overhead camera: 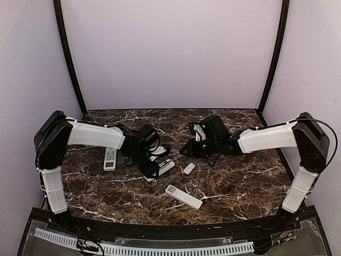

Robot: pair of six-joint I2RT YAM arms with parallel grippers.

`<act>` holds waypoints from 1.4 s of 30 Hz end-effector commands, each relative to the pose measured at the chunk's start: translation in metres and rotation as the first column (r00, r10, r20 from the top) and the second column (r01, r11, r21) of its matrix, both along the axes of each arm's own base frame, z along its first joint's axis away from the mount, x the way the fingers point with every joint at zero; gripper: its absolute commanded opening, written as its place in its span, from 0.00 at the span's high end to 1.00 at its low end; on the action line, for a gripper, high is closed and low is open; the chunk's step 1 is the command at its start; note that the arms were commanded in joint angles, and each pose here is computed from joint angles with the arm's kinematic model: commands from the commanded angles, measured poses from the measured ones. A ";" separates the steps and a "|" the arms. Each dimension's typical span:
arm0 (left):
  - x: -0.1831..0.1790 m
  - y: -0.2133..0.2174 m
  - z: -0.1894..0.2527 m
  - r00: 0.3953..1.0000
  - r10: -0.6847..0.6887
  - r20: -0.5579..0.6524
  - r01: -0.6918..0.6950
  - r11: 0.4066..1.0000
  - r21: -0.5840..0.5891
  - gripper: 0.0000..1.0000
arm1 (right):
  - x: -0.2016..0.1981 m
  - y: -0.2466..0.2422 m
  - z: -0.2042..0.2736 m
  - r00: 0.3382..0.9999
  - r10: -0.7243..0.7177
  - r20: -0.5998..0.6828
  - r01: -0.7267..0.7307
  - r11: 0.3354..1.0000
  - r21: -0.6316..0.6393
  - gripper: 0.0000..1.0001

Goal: Unload the batteries from the remote control
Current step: Remove the battery from the remote control without the battery cover.

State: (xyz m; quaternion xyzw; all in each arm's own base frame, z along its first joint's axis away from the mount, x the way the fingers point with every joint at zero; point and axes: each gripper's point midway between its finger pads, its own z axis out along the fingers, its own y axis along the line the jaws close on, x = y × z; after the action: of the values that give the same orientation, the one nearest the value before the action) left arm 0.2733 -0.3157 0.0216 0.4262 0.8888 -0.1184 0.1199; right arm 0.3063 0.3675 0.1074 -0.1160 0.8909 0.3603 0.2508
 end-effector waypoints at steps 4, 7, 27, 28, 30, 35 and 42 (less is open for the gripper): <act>-0.036 0.009 -0.029 0.990 -0.046 -0.133 0.055 0.996 0.066 0.71 | 0.005 0.012 0.017 0.999 0.011 0.040 -0.013 0.998 0.059 1.00; -0.036 0.009 -0.029 0.990 -0.048 -0.134 0.058 0.996 0.066 0.71 | 0.006 0.013 0.019 0.999 0.014 0.047 -0.017 0.997 0.070 1.00; -0.036 0.009 -0.029 0.990 -0.048 -0.134 0.057 0.996 0.068 0.71 | 0.002 0.020 0.029 0.997 0.039 0.063 -0.047 0.990 0.131 1.00; -0.036 0.009 -0.029 0.990 -0.047 -0.134 0.057 0.996 0.068 0.71 | 0.001 0.020 0.030 0.997 0.039 0.065 -0.048 0.990 0.134 1.00; -0.037 0.008 -0.029 0.990 -0.049 -0.135 0.059 0.996 0.068 0.71 | 0.001 0.019 0.031 0.997 0.037 0.069 -0.046 0.990 0.132 1.00; -0.036 0.009 -0.029 0.990 -0.049 -0.133 0.058 0.996 0.069 0.71 | 0.002 0.014 0.030 0.997 0.021 0.069 -0.029 0.993 0.116 1.00; -0.037 0.008 -0.029 0.990 -0.051 -0.134 0.061 0.996 0.068 0.71 | 0.013 -0.007 0.019 0.994 -0.074 0.079 0.073 0.997 0.019 1.00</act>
State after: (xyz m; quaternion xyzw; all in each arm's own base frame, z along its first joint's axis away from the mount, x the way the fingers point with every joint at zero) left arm 0.2731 -0.3157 0.0214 0.4264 0.8888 -0.1181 0.1196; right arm 0.3143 0.3718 0.1212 -0.1086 0.8772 0.3764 0.2776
